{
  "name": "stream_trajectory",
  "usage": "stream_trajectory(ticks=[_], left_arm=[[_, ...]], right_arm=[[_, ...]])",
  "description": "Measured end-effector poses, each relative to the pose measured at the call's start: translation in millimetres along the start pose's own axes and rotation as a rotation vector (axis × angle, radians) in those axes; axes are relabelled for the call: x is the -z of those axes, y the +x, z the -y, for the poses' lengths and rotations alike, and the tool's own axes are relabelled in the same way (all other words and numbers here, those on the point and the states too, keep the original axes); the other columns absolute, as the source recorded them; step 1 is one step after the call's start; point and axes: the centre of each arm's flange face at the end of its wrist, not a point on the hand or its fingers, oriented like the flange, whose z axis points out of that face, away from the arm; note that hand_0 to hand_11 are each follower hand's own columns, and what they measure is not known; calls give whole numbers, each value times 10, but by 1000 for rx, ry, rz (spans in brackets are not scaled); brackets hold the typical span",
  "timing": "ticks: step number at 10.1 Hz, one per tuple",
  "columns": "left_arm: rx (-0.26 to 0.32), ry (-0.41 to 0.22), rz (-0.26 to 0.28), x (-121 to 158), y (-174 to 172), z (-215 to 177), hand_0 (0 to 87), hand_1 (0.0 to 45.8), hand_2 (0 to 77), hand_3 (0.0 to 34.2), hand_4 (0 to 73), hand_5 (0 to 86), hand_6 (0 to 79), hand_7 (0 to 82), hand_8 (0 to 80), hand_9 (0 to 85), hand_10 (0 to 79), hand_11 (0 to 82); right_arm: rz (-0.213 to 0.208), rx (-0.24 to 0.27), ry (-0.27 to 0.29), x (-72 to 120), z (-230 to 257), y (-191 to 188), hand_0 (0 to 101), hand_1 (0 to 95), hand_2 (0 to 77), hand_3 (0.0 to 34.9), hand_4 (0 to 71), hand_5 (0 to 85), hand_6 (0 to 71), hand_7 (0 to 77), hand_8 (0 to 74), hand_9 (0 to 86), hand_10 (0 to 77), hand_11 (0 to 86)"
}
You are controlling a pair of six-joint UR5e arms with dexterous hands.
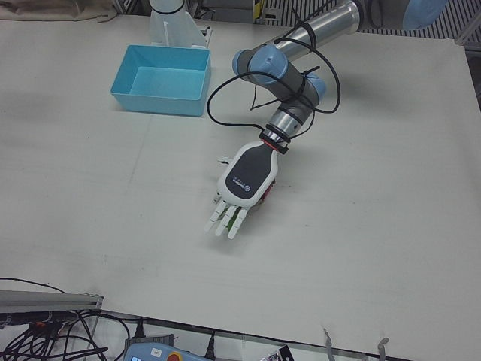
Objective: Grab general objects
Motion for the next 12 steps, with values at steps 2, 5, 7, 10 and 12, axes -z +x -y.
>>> stream_trajectory(ticks=[2,5,7,10,12], left_arm=[[0,-22,27,36,-50,-17,420,0,16,191,147,27,5,38,16,11,5,5],[0,-35,48,74,-110,-34,422,0,16,279,0,16,5,38,11,11,5,5],[-1,-37,58,95,-145,-40,429,0,16,291,0,16,5,33,11,11,5,5],[-4,-36,79,159,-260,-34,443,0,16,301,0,16,5,38,11,11,5,5],[-4,-35,89,215,-355,-23,448,0,11,301,0,22,5,49,11,11,5,5]], right_arm=[[0,0,0,0,0,0,0,54,16,0,0,5,0,0,0,5,0,5],[0,0,0,0,0,0,0,54,16,0,0,5,0,0,0,5,0,5],[0,0,0,0,0,0,0,54,16,0,0,5,0,0,0,11,0,5],[0,0,0,0,0,0,0,54,16,0,0,5,0,0,0,5,0,5],[0,0,0,0,0,0,0,54,16,0,0,5,0,0,0,5,0,5]])
